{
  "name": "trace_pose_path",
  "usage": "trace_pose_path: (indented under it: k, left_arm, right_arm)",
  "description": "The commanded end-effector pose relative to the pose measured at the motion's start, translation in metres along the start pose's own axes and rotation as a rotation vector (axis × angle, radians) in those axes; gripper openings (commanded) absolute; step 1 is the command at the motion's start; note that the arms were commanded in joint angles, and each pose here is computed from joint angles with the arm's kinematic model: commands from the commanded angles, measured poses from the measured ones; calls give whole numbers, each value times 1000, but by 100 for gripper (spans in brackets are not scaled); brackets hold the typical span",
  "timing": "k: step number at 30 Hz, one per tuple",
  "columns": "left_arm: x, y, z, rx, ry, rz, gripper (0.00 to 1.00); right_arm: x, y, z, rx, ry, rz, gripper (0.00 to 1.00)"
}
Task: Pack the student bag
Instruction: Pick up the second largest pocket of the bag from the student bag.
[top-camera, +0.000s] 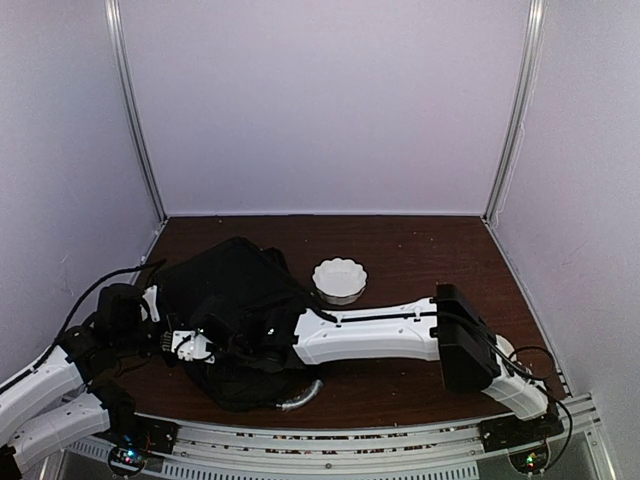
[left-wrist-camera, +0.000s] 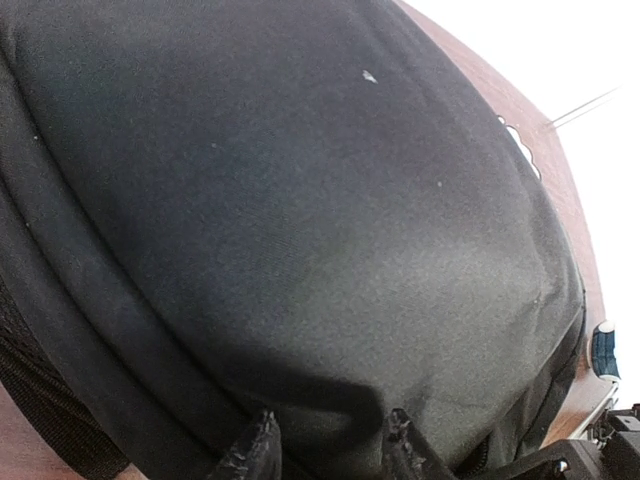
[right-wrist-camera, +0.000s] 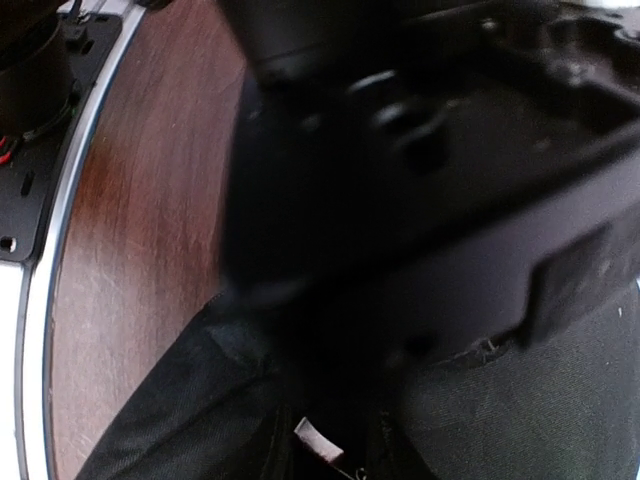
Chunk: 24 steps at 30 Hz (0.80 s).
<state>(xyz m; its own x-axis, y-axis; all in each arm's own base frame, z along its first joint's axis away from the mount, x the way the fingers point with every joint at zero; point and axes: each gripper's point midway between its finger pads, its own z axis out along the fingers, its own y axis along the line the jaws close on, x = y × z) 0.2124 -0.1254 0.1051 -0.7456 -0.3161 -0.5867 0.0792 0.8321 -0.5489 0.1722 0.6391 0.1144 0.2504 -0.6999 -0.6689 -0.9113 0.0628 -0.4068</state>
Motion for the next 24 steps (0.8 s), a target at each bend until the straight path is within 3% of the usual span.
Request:
trace_pose_path:
  k: [1,11,16,20,24]
  left_arm:
    - [-7,-7,-1,42,-39,0,36]
    - [-6,-4,-6,32,-53,-3,33]
    - [-8,-2,-7,20,-57,1,33]
    - [-6,-1,-7,16,-49,-8,34]
    - [2,4,-8,-16,-5,-34,50]
  right_arm:
    - [5,-8,9,46,53,10,22]
    - [-22,-50,-27,160,19,89,1]
    - [-25,-50,-38,106,2,130,0]
    - [-24,-56,-43,27,-42,269,0]
    - [-23,-66,-45,-104,-108,430,0]
